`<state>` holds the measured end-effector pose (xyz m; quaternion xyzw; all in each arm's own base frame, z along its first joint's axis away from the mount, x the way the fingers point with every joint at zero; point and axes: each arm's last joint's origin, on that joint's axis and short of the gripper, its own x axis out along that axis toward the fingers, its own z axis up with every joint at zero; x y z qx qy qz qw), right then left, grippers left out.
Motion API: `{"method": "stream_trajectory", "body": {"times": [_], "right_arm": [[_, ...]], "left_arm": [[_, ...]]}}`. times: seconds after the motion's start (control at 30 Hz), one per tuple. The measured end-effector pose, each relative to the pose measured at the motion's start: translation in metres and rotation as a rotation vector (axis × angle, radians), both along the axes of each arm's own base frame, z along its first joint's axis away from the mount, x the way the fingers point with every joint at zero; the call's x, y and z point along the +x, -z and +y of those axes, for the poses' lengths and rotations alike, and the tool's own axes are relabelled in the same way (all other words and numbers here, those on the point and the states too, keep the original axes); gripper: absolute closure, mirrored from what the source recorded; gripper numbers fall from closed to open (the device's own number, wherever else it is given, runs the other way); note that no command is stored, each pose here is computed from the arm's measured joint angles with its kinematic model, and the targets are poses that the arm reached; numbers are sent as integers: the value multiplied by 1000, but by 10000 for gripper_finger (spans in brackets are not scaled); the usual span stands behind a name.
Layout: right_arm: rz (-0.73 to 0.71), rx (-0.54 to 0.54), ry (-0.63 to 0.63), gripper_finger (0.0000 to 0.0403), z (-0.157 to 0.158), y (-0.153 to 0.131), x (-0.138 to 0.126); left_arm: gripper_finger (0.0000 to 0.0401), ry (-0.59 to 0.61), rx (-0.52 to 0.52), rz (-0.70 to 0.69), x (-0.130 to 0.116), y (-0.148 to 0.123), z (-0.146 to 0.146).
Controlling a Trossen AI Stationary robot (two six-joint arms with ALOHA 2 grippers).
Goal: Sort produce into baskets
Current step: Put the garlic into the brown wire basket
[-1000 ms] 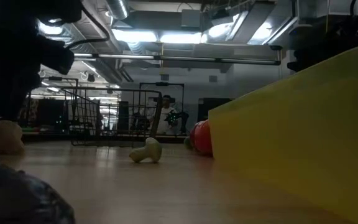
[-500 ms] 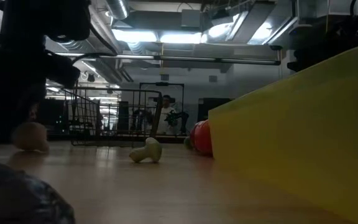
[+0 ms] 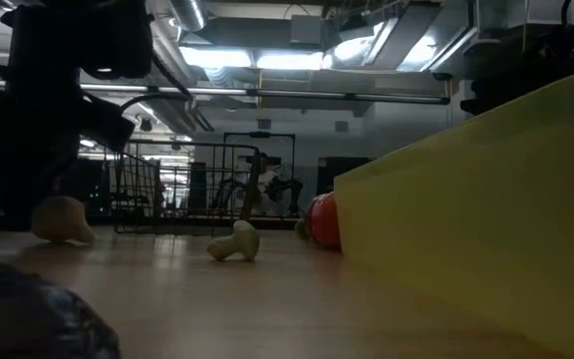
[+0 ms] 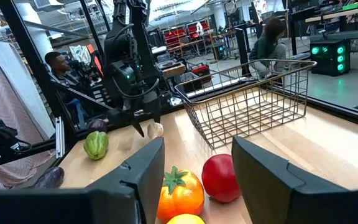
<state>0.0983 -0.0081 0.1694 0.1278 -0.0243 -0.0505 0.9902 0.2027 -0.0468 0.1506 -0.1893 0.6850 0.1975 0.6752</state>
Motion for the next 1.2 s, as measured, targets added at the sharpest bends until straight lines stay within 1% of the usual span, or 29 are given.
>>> {"method": "stream_trajectory", "body": {"times": [0.2, 0.3, 0.4, 0.5, 0.67, 0.9, 1.0, 1.2], "right_arm": [[0, 0, 0, 216, 0, 0, 0], [0, 0, 0, 216, 0, 0, 0], [0, 0, 0, 216, 0, 0, 0], [0, 0, 0, 216, 0, 0, 0], [0, 0, 0, 216, 0, 0, 0], [0, 0, 0, 216, 0, 0, 0], [0, 0, 0, 216, 0, 0, 0], [0, 0, 0, 216, 0, 0, 0]], "left_arm": [[141, -6, -24, 49, -4, -2, 1], [141, 29, -36, 4, 0, -12, 0], [141, 48, 0, -27, 2, -23, 1], [141, 48, 46, -40, 4, -29, 2], [141, 47, 61, -72, 6, -29, 2], [141, 46, 121, -94, 7, -28, 4], [141, 46, 123, -94, 7, -25, 4], [141, 42, 112, -155, 8, -12, 4]]}}
